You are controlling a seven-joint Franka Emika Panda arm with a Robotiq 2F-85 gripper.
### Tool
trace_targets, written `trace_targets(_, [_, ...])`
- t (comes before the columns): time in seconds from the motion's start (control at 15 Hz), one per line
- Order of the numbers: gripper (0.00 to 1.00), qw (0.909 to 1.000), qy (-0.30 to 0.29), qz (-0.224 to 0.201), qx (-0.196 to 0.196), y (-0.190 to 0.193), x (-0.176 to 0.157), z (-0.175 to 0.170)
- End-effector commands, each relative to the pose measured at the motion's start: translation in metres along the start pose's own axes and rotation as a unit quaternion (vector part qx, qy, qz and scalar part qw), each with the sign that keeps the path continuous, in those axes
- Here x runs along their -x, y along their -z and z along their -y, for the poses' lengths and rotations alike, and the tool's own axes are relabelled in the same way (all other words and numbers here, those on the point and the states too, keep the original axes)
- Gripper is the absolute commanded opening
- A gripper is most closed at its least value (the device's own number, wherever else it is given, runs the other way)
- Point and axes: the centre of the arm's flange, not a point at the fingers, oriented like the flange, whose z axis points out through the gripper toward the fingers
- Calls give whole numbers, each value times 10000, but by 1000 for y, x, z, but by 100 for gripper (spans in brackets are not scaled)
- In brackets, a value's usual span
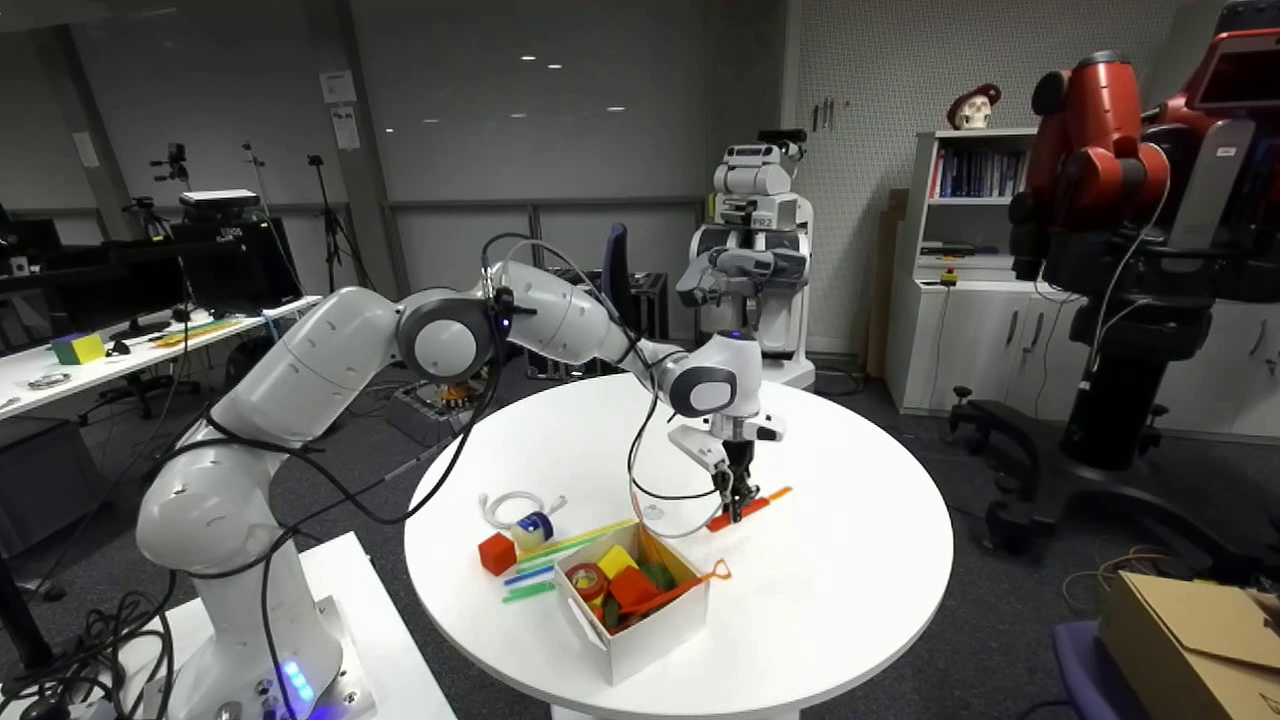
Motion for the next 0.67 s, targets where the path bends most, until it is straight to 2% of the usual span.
trace_targets(0.0, [6,9974,-649,77,-315,65,48,-7])
trace_targets(0.27, [6,9951,-975,91,-122,106,92,-21])
trace_targets(0.6, [6,9938,-1022,-394,-194,119,147,-47])
